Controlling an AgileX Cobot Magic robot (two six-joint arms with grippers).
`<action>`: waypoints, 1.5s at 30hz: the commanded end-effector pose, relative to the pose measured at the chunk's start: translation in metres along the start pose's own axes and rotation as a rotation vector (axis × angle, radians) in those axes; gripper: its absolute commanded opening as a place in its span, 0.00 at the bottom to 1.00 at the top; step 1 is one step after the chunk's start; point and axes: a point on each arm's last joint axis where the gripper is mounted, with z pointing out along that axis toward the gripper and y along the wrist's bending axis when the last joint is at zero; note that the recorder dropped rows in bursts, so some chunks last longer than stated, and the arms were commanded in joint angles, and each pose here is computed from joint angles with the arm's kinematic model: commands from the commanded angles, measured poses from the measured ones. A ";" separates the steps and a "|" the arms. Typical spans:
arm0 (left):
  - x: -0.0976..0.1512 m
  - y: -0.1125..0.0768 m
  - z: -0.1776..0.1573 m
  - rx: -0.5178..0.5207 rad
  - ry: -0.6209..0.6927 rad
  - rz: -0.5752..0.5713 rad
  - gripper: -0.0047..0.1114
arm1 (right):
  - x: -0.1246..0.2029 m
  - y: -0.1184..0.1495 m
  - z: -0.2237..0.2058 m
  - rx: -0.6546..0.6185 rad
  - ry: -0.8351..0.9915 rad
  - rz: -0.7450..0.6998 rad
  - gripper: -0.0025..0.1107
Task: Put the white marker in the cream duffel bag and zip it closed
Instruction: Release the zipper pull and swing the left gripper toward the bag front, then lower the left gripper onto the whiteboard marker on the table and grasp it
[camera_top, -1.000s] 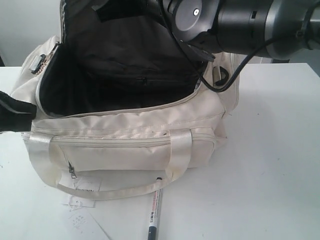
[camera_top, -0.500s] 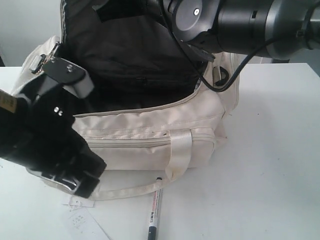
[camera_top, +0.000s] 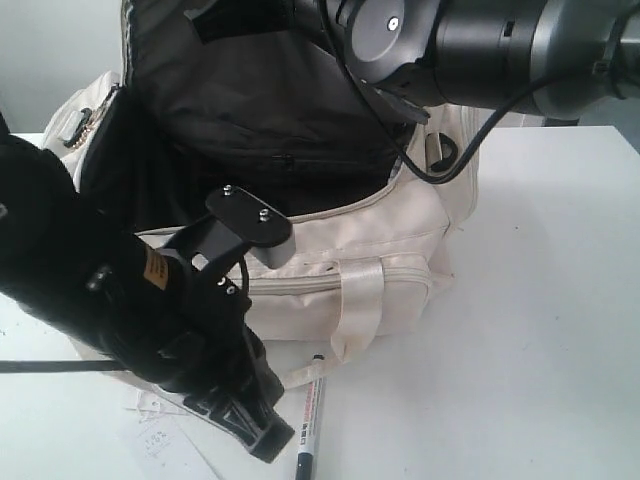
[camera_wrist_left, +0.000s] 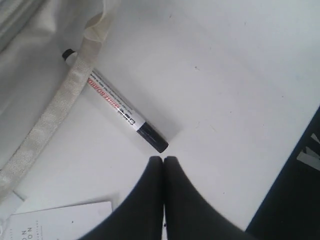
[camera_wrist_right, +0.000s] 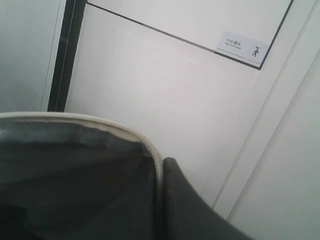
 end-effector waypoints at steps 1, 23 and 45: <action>0.000 -0.006 0.012 0.013 0.034 -0.023 0.04 | -0.012 -0.011 -0.004 0.054 -0.057 0.023 0.02; -0.028 -0.027 0.052 -0.394 0.154 -0.338 0.04 | -0.012 -0.011 -0.004 0.054 -0.057 0.023 0.02; -0.032 -0.020 0.099 -0.456 0.101 -0.562 0.46 | -0.012 -0.011 -0.004 0.054 -0.057 0.023 0.02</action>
